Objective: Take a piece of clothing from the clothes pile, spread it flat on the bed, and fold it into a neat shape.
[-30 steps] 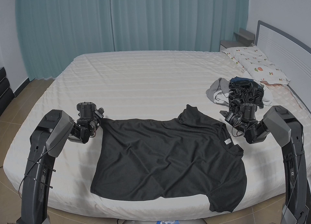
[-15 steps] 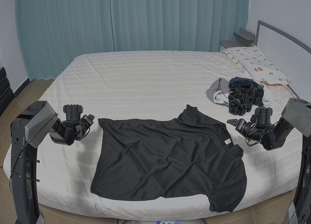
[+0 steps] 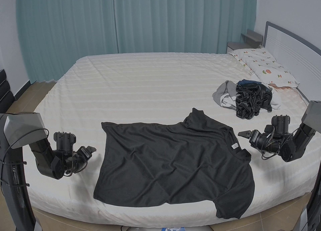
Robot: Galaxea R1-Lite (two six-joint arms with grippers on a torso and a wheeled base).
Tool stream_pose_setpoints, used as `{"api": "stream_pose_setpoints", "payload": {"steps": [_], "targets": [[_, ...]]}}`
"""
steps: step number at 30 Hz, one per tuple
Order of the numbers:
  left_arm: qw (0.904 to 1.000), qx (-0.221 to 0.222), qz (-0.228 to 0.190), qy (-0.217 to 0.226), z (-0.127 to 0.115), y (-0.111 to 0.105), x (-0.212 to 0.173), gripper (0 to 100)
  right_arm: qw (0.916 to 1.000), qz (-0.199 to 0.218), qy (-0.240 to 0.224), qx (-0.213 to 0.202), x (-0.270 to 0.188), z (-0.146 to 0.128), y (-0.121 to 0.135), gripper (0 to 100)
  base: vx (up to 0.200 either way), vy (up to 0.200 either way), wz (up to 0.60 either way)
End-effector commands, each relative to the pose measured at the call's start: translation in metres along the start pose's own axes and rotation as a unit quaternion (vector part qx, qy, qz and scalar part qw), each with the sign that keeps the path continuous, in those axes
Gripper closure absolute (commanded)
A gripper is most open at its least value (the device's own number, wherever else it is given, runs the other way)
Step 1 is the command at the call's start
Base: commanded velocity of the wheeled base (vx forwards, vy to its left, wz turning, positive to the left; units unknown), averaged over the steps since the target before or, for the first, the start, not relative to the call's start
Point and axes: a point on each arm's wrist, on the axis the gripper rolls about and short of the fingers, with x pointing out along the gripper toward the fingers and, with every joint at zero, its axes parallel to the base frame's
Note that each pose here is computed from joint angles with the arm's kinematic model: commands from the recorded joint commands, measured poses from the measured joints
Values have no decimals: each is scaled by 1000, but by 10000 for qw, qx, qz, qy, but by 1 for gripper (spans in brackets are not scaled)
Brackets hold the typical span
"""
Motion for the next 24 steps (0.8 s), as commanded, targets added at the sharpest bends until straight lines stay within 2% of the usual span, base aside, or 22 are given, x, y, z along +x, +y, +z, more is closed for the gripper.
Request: {"api": "stream_pose_setpoints", "payload": {"steps": [1, 6, 11, 16, 22, 23, 24], "targets": [[9997, 59, -182, 125, -11, -4, -18, 0, 9999, 19, -86, -132, 50, 5, 2, 0, 0, 0, 0], [9995, 78, -142, 278, -21, -4, -19, 0, 9997, -4, 47, -221, 85, 13, 7, 0, 0, 0, 0], [9991, 101, -53, 398, -27, 0, -18, 0, 9971, -325, 130, -675, 133, 14, 1, 0, 0, 0, 0], [9989, 100, 21, 454, -31, 4, -14, 0, 9967, -331, -22, -743, 157, 18, -2, 0, 0, 0, 0], [9989, 100, 10, 454, -30, 3, -14, 0, 9967, -340, 7, -737, 170, 20, -4, 0, 0, 0, 0], [9989, 100, 21, 454, -31, 4, -14, 0, 9968, -325, 26, -736, 170, 19, -4, 100, 0, 0, 0], [9989, 100, 21, 454, -31, 4, -14, 0, 9968, -325, 26, -736, 170, 19, -4, 100, 0, 0, 0]]}}
